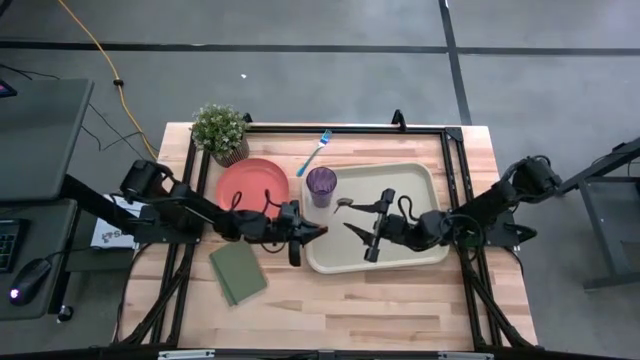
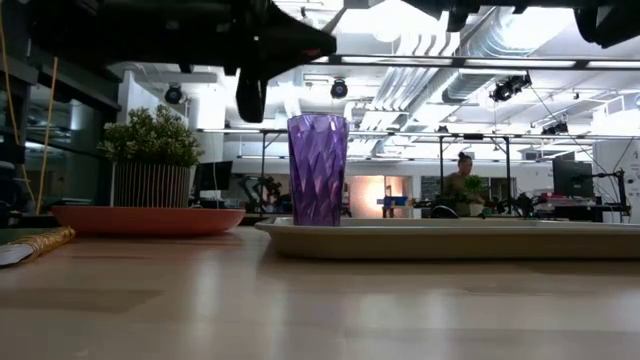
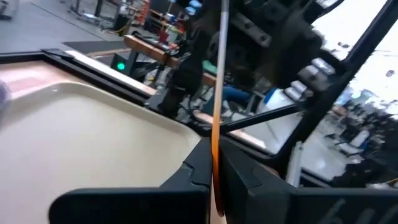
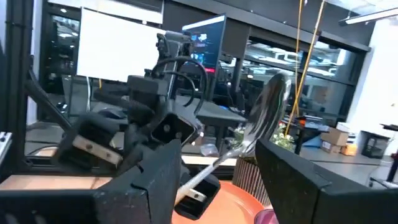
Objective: Pick and place plate/cup/fork/spoon on tray
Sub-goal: Put the orange spoon on the gray serving tray to the bottom right of the purple cup
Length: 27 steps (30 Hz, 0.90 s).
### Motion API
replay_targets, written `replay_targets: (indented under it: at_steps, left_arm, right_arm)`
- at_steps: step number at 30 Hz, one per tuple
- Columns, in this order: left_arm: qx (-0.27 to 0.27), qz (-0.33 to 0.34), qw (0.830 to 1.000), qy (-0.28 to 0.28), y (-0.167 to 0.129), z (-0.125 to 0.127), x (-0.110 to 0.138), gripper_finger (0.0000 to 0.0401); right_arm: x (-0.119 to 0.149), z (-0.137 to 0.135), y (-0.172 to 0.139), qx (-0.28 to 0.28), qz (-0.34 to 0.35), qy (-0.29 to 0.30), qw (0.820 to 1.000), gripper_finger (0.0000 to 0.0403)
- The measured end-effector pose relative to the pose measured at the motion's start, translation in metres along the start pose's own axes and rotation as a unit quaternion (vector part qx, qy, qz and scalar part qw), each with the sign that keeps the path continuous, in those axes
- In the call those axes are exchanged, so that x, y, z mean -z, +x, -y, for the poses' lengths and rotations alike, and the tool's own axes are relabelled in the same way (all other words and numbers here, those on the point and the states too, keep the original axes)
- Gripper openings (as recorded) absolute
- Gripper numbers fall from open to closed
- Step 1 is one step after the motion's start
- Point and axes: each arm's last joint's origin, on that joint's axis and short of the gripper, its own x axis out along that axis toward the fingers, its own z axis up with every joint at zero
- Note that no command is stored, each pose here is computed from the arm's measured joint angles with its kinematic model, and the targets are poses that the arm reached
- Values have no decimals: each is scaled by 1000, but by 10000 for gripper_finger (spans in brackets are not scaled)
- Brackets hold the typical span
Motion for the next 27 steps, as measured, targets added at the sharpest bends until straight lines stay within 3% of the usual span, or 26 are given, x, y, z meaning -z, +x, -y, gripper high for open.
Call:
replay_targets:
  at_steps: [6, 17, 21, 27]
  left_arm:
    - [17, 5, 1000, 25, -1, 6, 4, 0]
    - [3, 8, 999, 49, -3, 10, 6, 0]
    - [0, 8, 999, 49, -3, 9, 6, 0]
    - [-4, 4, 998, 56, -3, 8, 7, 1]
  right_arm:
    - [-1, 4, 1, 40, -2, 20, 999, 204]
    - [-5, 4, 1, 25, 21, 41, 999, 191]
    - [-6, 4, 1, 18, 24, 48, 998, 140]
    - [-6, 3, 1, -1, 31, 47, 998, 13]
